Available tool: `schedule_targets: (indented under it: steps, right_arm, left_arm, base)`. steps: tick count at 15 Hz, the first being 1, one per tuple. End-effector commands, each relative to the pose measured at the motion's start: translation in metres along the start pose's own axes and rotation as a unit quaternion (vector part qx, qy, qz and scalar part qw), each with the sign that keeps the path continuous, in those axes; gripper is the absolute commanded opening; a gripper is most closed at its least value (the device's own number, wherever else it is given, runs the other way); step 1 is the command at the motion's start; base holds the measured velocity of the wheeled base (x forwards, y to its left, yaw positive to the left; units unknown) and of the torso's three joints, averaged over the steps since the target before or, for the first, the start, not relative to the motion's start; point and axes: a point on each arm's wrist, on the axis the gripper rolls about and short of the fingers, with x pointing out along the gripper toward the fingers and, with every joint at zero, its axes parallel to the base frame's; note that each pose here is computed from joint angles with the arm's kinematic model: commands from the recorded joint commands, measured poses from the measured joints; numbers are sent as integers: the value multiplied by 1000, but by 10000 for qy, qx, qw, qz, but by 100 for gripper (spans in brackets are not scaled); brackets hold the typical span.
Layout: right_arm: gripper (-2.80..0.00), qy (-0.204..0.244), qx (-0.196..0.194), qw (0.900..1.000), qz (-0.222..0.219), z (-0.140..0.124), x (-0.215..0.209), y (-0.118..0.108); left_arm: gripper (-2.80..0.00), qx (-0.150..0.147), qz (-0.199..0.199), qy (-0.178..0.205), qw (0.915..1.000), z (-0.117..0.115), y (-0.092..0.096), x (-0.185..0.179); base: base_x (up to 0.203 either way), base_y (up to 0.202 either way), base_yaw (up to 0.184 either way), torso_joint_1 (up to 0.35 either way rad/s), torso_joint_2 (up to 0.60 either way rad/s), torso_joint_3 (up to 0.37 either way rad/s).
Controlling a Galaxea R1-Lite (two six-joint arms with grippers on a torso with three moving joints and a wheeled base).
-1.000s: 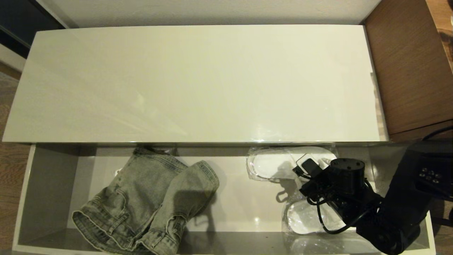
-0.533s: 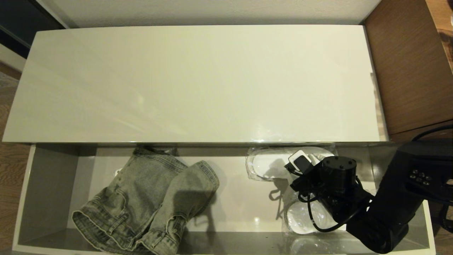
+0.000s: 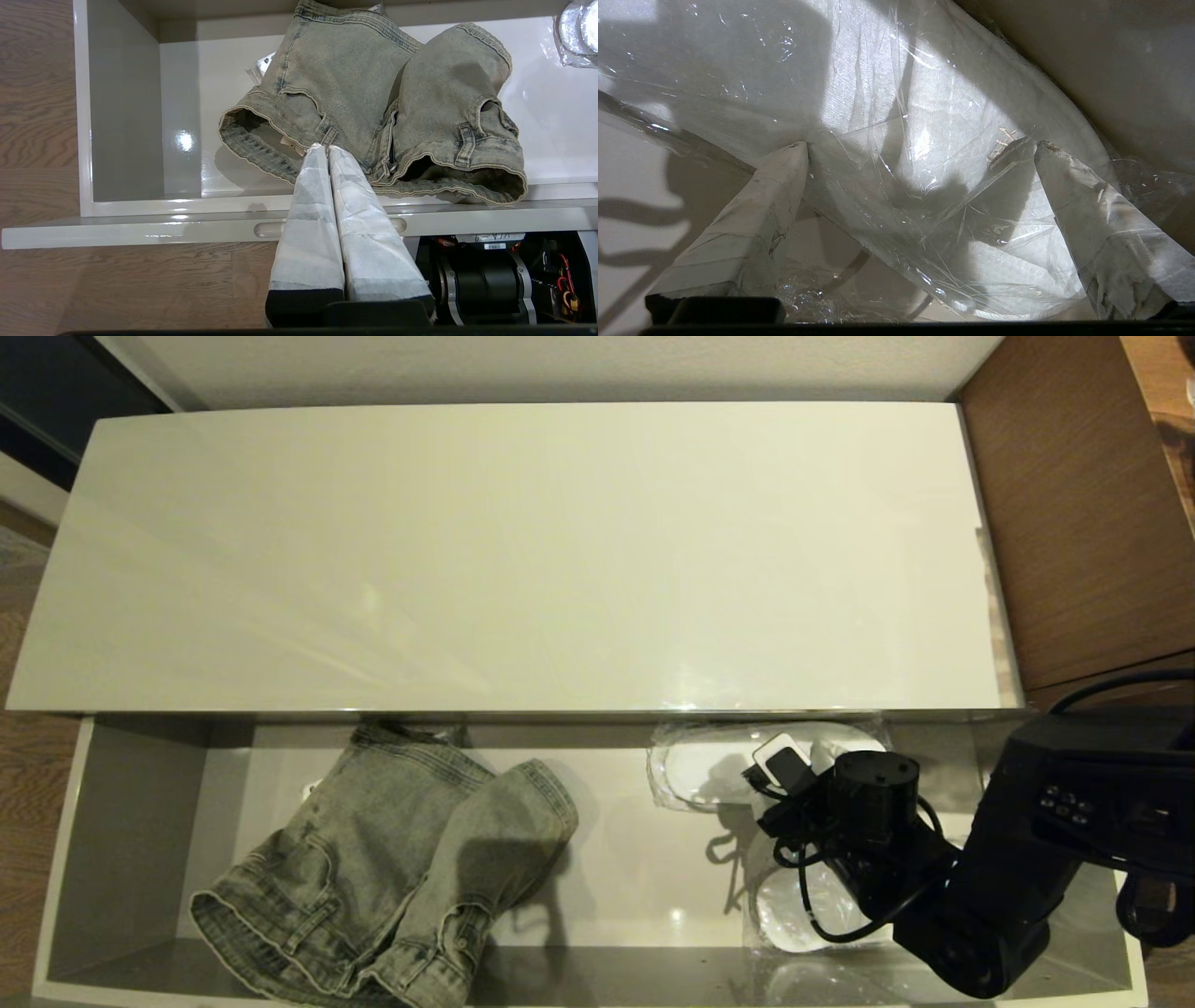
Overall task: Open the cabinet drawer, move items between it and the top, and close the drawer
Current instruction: Take out the disposable slippers from the drawer
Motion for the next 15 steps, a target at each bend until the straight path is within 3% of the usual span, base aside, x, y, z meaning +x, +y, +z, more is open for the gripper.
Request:
schedule_targets:
  steps: [1,15]
  right_arm:
    - [0,60,-36,10000,31,-5,5,6]
    - [0,63,-20,9999,81,-26,25,31]
  left_arm:
    - [-280,1,0,0,10000,0,0,0]
    - [-280,1,0,0,10000,0,0,0]
  base:
    - [0,0,0,0,0,0]
    - [0,0,0,0,0,0]
